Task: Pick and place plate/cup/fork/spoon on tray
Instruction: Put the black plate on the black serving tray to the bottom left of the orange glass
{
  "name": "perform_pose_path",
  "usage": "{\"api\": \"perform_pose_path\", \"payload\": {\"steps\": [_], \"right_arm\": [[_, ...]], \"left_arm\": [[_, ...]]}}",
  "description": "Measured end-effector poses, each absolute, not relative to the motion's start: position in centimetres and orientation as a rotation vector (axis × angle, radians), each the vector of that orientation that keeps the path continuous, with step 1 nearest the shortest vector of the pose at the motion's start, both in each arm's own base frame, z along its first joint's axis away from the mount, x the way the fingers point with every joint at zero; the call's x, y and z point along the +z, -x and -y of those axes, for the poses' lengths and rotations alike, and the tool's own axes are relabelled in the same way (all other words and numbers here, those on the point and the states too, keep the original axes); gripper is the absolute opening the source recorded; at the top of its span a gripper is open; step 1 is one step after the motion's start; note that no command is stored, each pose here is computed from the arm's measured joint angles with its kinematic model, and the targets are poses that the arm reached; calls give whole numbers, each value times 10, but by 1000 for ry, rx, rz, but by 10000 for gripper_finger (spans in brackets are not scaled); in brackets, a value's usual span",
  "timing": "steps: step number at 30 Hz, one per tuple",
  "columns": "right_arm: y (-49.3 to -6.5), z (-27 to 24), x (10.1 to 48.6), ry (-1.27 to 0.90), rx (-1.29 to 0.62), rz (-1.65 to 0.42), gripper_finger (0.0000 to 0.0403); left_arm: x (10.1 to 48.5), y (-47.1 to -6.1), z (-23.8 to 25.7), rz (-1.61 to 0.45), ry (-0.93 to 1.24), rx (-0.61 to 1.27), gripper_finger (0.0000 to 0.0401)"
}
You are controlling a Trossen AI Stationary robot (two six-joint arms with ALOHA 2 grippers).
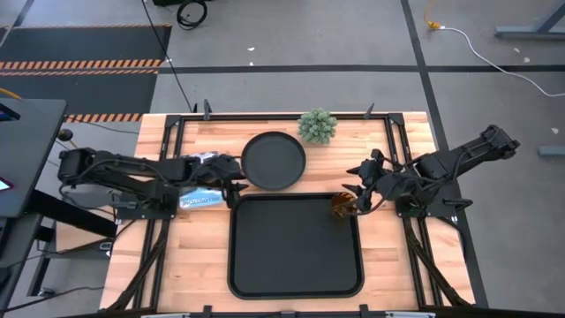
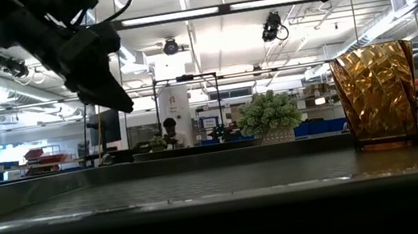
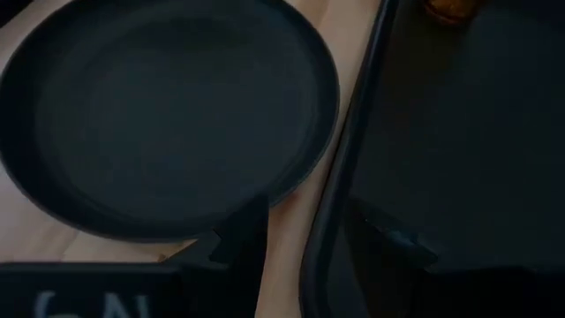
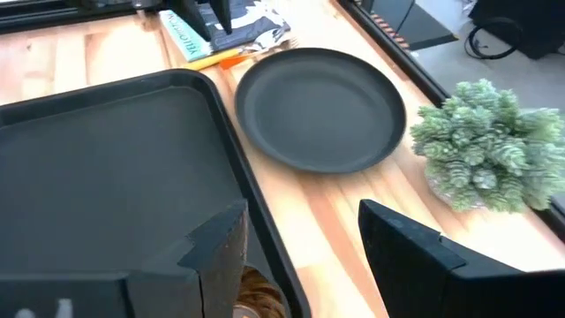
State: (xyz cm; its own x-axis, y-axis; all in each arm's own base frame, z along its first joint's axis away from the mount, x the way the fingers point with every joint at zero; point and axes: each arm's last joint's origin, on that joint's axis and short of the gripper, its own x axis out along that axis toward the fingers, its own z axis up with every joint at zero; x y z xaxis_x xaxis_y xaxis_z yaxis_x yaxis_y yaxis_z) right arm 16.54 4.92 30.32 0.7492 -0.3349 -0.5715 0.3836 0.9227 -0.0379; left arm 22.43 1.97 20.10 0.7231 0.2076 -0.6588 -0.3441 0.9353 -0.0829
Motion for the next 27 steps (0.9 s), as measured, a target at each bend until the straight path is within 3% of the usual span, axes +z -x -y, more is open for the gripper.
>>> {"api": "perform_pose_path", "payload": {"steps": [14, 27], "right_arm": [[-166, -49, 308, -87, -380, -567, 201], [-167, -49, 308, -97, -382, -560, 199]], "left_arm": [[207, -247, -20, -880, 56, 255, 157], [167, -259, -18, -1121, -286, 118, 153]]}}
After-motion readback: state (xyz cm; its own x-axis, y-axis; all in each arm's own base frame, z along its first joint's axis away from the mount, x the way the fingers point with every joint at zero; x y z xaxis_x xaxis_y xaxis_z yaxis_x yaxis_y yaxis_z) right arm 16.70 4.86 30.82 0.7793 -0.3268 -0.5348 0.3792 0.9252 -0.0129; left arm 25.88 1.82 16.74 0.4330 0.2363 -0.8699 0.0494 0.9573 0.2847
